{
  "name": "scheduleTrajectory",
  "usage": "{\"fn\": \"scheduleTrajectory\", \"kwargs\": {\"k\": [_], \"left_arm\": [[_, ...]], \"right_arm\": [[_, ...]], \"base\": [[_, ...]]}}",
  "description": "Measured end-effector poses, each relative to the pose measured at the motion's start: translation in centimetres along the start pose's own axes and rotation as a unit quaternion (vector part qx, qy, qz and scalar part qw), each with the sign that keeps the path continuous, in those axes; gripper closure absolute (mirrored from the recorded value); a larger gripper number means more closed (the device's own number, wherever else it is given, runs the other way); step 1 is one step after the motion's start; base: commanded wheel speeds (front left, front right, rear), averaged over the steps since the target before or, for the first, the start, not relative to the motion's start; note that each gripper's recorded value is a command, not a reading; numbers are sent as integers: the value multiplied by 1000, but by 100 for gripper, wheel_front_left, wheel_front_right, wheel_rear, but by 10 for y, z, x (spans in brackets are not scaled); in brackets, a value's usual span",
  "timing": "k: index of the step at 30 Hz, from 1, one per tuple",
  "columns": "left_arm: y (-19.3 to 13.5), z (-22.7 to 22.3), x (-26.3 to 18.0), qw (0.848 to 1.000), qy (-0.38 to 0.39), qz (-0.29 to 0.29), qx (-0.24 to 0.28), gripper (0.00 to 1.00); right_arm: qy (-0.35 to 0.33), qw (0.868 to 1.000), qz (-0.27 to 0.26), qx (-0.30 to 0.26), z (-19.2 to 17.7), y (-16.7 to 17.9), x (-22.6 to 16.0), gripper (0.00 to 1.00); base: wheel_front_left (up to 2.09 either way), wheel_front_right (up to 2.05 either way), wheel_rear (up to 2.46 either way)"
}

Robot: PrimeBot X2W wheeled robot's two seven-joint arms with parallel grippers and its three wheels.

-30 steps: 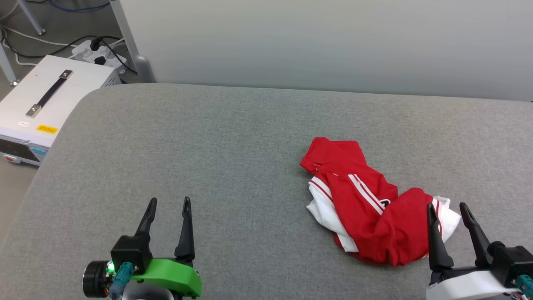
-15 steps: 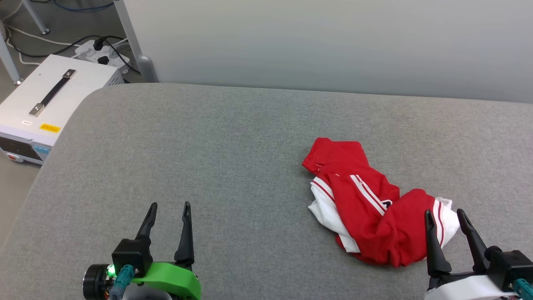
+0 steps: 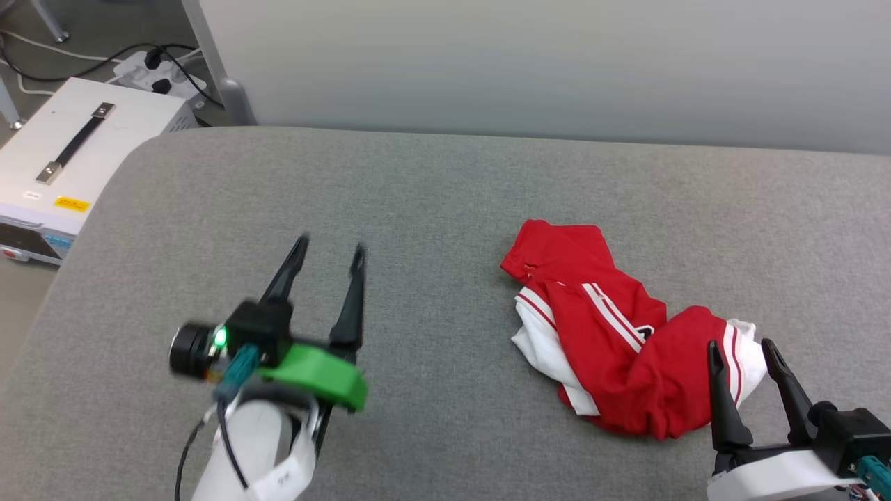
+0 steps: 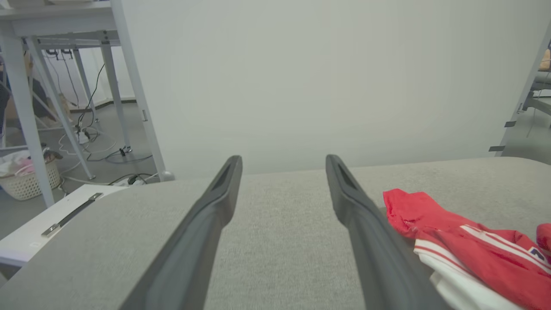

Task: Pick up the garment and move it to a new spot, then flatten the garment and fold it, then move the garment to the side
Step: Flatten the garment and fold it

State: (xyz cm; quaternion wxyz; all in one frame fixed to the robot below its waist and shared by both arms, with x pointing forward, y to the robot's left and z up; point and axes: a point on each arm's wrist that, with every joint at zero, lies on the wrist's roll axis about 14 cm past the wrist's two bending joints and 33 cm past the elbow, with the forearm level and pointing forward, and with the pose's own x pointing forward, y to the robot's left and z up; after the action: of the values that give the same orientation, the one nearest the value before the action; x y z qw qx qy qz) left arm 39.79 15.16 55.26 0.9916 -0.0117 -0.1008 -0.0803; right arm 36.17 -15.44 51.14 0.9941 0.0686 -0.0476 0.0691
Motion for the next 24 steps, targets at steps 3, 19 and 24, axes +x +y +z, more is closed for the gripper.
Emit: {"fn": "scheduleTrajectory", "kwargs": {"k": [3, 19, 24], "left_arm": [[-19, 17, 30, 998, -25, -49, 17, 0], [-156, -13, 94, 922, 163, -345, 62, 0], [-172, -58, 73, 860, 304, -400, 90, 0]], "right_arm": [[-1, 1000, -3, 0, 0, -2, 4, 0], [9, 999, -32, 1, -10, -23, 18, 0], [10, 999, -42, 2, -12, -30, 22, 0]], "base": [[0, 0, 0], [0, 0, 0], [0, 0, 0]]}}
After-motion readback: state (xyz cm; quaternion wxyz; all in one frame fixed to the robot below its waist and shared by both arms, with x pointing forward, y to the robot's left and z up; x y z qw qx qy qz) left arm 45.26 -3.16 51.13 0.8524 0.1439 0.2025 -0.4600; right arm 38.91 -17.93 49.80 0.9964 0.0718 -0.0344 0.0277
